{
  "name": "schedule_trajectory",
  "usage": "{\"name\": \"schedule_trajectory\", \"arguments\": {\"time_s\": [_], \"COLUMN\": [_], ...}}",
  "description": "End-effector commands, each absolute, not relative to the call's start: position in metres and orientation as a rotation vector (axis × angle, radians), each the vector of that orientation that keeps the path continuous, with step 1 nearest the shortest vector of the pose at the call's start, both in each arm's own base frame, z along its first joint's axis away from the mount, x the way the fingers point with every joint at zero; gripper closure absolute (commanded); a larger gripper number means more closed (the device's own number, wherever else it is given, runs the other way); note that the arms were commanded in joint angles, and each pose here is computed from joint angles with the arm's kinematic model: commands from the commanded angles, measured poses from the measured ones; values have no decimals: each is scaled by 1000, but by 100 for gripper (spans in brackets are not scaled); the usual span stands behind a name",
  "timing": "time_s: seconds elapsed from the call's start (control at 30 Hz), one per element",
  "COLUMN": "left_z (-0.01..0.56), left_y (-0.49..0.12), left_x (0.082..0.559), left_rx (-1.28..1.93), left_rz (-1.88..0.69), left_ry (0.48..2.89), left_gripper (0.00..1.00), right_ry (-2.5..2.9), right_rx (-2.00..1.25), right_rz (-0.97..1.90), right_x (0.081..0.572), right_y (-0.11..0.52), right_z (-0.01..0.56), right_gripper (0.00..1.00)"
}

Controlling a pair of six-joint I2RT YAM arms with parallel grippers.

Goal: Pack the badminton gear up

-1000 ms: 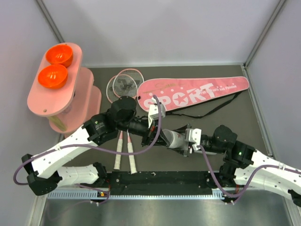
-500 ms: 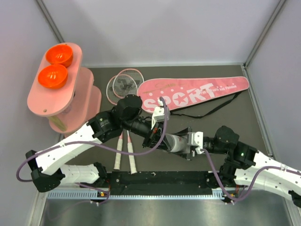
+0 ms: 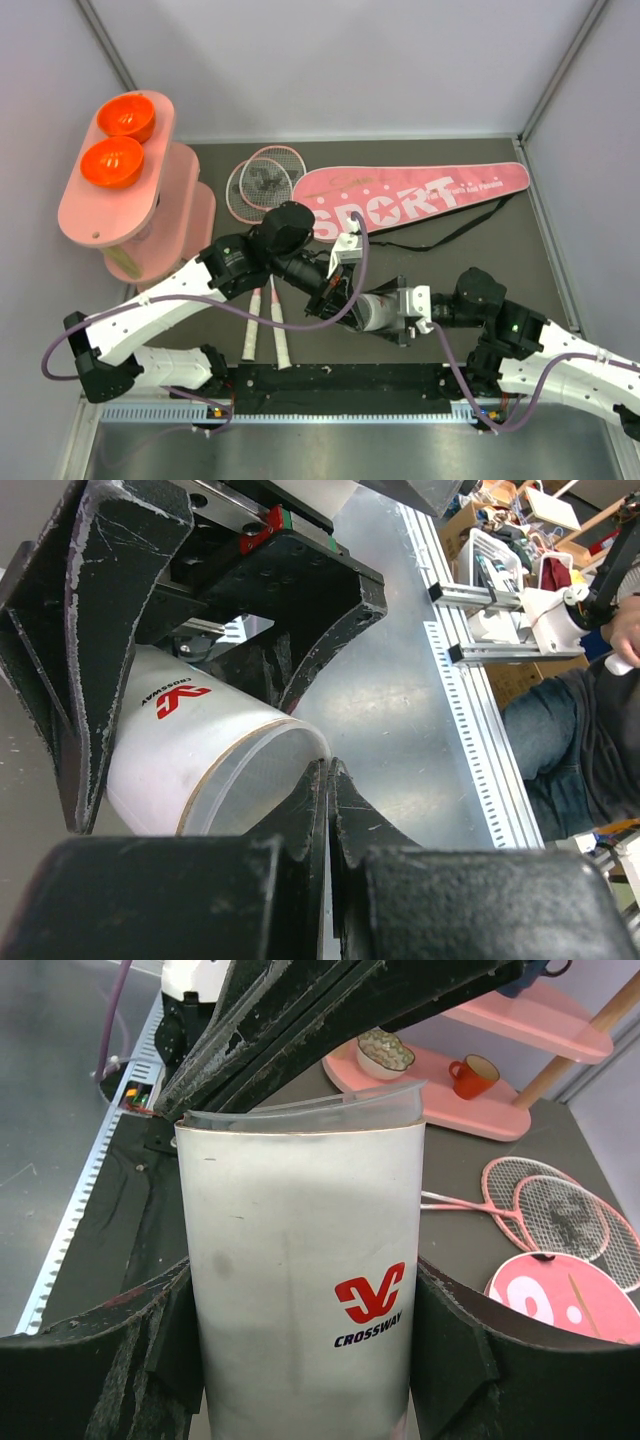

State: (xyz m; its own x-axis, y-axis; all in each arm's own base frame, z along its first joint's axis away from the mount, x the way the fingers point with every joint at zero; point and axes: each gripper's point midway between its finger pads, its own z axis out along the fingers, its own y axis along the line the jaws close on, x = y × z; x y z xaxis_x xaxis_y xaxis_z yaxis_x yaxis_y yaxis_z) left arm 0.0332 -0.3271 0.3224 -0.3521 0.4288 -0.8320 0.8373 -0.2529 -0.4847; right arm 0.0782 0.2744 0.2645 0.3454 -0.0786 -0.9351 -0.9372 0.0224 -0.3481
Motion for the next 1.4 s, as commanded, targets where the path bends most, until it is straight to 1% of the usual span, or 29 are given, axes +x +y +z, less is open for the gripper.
{"name": "schedule_trajectory", "arguments": {"time_s": [0.0, 0.43, 0.8, 1.2, 1.37], "left_z": [309, 295, 291, 281, 274], "left_y": [-323, -330, -336, -340, -343], "left_x": [23, 19, 18, 22, 26], "left_rx": [1603, 1646, 1653, 1630, 1608], "left_rz": [-1670, -1728, -1756, -1732, -1707], "left_ry": [1716, 1766, 1762, 1777, 1803], "left_gripper": [100, 100, 100, 90, 82], "right_ry": [822, 758, 661, 597, 594], "right_rx": [-1311, -1333, -1297, -1251, -1235], "right_rz": [901, 943, 969, 975, 973], "right_x": [71, 59, 50, 50, 52], "right_y": [277, 276, 275, 278, 279], "right_z": [316, 324, 344, 362, 367], "right_gripper": [68, 69, 70, 71, 71]}}
